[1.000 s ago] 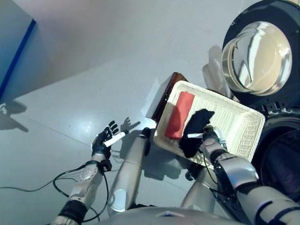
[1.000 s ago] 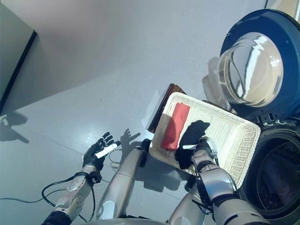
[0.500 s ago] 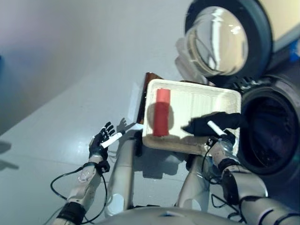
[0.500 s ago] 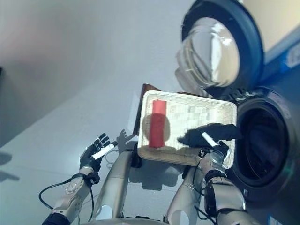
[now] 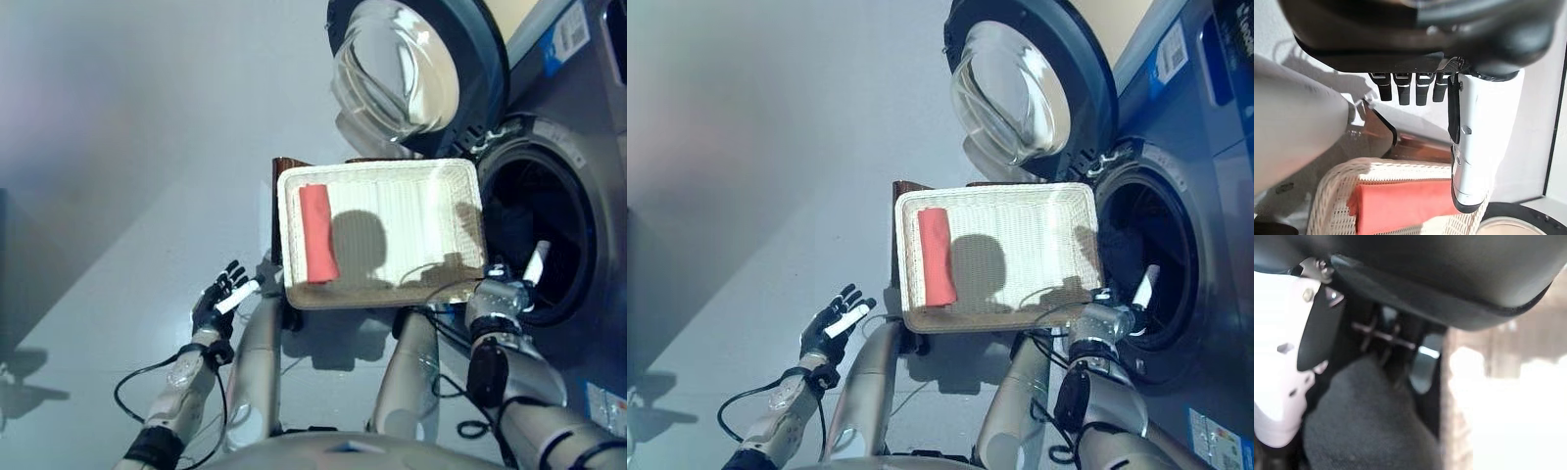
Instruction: Pick up the clothes and place them into the washing machine
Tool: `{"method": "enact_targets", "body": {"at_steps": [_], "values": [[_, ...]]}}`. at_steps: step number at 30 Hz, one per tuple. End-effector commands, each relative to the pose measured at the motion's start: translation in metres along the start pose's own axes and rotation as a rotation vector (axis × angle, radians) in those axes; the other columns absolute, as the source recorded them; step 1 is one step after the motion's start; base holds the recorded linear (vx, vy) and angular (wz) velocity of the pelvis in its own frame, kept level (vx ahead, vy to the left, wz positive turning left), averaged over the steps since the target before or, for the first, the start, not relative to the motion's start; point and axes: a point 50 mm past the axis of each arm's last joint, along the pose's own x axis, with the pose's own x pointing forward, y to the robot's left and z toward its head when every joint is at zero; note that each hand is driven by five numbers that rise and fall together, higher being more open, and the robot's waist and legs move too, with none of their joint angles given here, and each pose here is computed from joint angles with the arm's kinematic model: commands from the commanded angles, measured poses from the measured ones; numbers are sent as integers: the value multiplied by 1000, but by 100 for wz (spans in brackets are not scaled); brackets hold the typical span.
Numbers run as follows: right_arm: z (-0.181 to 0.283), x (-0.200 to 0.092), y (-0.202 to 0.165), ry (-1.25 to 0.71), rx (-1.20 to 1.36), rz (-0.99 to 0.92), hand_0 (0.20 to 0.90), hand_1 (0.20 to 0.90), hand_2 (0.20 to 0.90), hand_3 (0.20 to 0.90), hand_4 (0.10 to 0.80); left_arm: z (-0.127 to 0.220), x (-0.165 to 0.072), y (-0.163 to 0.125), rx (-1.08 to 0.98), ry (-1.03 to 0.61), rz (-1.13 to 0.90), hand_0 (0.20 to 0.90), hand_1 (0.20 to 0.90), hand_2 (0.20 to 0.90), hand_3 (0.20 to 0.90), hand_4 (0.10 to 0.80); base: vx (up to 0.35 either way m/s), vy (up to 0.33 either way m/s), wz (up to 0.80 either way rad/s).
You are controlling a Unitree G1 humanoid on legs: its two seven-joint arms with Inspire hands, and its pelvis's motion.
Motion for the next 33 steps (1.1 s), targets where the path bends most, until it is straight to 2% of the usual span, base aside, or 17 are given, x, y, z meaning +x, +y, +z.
{"method": "enact_targets", "body": {"at_steps": [1, 8, 10, 16, 20, 21, 22, 23, 33], "values": [[72, 9, 45, -253, 80, 95, 200, 200, 200, 200, 300, 2, -8, -2, -1, -53, -39, 900, 900, 900, 900, 800, 2, 19, -4], [105, 8, 74, -307, 178, 57, 200, 200, 200, 200, 300, 0, -12, -5, 22, -39, -78, 900, 900, 900, 900, 800, 5, 17, -7], [132, 8, 80, -361, 184, 28, 200, 200, 200, 200, 300, 2, -13, -4, 35, -45, -84, 900, 900, 900, 900, 800, 8, -14, -7], [165, 5, 84, -432, 208, 11, 200, 200, 200, 200, 300, 1, -15, -2, 39, -37, -78, 900, 900, 900, 900, 800, 1, -3, 4], [169, 9, 72, -442, 167, -31, 208, 208, 208, 208, 306, 3, -14, -1, 48, -40, -73, 900, 900, 900, 900, 800, -2, -4, 2], [168, 10, 71, -440, 136, -35, 513, 513, 513, 513, 524, 3, -14, 0, 54, -41, -71, 900, 900, 900, 900, 800, 0, 0, 0], [166, 11, 68, -437, 121, -44, 669, 669, 669, 669, 635, 3, -14, 0, 54, -43, -69, 900, 900, 900, 900, 800, -14, -13, 3], [160, 12, 65, -424, 111, -47, 900, 900, 900, 900, 800, 4, -14, 1, 53, -45, -65, 900, 900, 900, 900, 800, -15, -9, 3], [118, 17, 50, -321, 77, -48, 900, 900, 900, 900, 800, 8, -14, 5, 32, -66, -53, 900, 900, 900, 900, 800, 2, 1, 1]]}}
